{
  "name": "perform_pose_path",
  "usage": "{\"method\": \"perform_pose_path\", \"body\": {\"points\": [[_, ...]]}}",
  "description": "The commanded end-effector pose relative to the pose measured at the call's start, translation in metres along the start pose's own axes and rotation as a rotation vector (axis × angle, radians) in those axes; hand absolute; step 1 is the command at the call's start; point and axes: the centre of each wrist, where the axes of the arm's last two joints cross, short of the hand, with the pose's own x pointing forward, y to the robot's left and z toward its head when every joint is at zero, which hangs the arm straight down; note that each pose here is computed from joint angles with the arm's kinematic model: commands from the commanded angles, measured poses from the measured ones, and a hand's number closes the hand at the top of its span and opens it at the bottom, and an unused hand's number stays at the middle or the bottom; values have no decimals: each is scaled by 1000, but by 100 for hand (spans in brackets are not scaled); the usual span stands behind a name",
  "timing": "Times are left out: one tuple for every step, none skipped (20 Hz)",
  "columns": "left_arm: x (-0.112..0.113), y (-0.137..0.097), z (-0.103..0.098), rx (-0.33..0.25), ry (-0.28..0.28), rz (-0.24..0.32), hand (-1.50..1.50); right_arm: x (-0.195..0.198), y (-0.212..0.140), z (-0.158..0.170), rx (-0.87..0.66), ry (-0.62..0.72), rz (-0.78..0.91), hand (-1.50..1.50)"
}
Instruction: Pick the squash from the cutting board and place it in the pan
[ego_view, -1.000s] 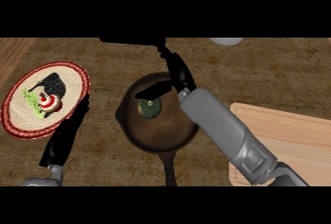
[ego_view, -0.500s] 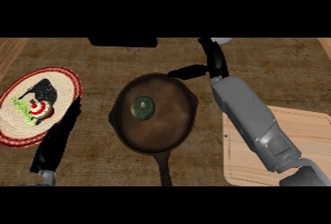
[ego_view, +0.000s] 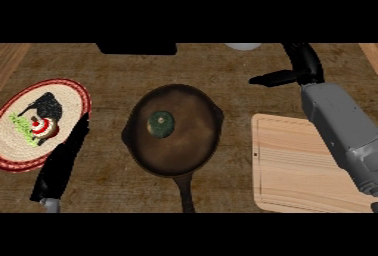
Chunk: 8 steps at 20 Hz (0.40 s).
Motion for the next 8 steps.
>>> {"method": "perform_pose_path", "body": {"points": [[-4, -4, 11, 5, -17, 3, 0, -7, -39, 6, 1, -16, 14, -150], [-3, 3, 14, -16, -4, 15, 0, -14, -46, 9, -14, -18, 0, -150], [-9, 11, 4, -7, -10, 6, 0, -7, -75, 11, -26, -15, 13, -150], [-14, 12, 15, 9, -4, 7, 0, -19, -67, 17, 20, -10, 27, -150], [3, -5, 9, 10, -14, 7, 0, -9, -72, 11, 12, -16, 7, -150], [6, -20, 6, -13, -12, 7, 0, -1, -92, 11, 10, -19, 14, -150], [-1, -6, 8, -14, -11, -20, 0, -23, -96, 26, 7, -13, 1, -150], [-4, -2, -6, -10, 1, -3, 0, -22, -101, 27, 26, -20, 16, -150]]}}
